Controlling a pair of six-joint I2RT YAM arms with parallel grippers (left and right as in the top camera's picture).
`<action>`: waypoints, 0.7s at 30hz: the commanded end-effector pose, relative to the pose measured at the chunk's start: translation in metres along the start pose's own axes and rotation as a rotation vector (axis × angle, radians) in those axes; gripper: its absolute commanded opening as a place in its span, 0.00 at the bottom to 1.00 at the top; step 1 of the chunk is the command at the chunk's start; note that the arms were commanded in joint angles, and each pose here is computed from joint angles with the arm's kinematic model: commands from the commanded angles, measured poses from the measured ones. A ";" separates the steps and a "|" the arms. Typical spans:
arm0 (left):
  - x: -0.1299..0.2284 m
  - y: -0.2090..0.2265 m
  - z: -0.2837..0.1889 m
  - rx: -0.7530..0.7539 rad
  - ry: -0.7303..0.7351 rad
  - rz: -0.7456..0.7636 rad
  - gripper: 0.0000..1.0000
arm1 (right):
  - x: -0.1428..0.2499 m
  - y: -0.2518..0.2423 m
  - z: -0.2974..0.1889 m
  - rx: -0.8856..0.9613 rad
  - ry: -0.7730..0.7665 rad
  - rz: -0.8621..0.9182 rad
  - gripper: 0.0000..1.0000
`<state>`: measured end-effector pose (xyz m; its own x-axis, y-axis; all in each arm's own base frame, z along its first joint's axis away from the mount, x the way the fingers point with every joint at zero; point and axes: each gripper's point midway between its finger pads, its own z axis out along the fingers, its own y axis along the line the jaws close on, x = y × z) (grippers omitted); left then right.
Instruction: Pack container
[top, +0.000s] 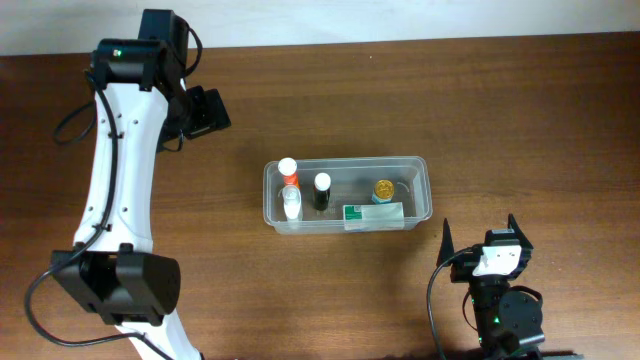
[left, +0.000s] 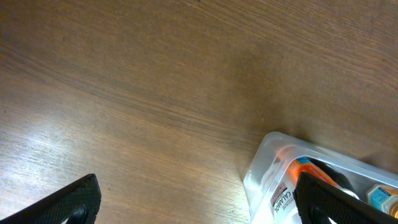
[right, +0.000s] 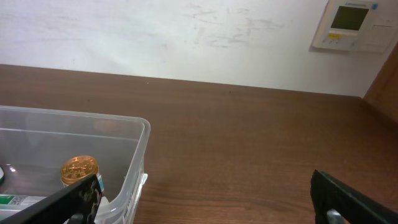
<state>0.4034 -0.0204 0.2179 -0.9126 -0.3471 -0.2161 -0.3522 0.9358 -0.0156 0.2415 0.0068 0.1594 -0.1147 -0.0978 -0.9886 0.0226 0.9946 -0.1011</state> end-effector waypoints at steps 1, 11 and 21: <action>-0.003 0.002 -0.009 0.004 -0.028 0.002 1.00 | 0.002 -0.003 0.000 0.015 0.001 0.005 0.98; 0.001 0.005 -0.047 0.044 -0.113 -0.004 1.00 | 0.002 -0.003 0.000 0.015 0.001 0.005 0.98; 0.033 0.037 -0.168 0.152 -0.418 -0.038 1.00 | 0.002 -0.003 0.000 0.015 0.001 0.005 0.98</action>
<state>0.3511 -0.0158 0.3338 -0.7992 -0.3567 -0.4837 -0.3260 0.9334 -0.1496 0.2415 0.0068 0.1594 -0.1147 -0.0975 -0.9886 0.0226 0.9947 -0.1007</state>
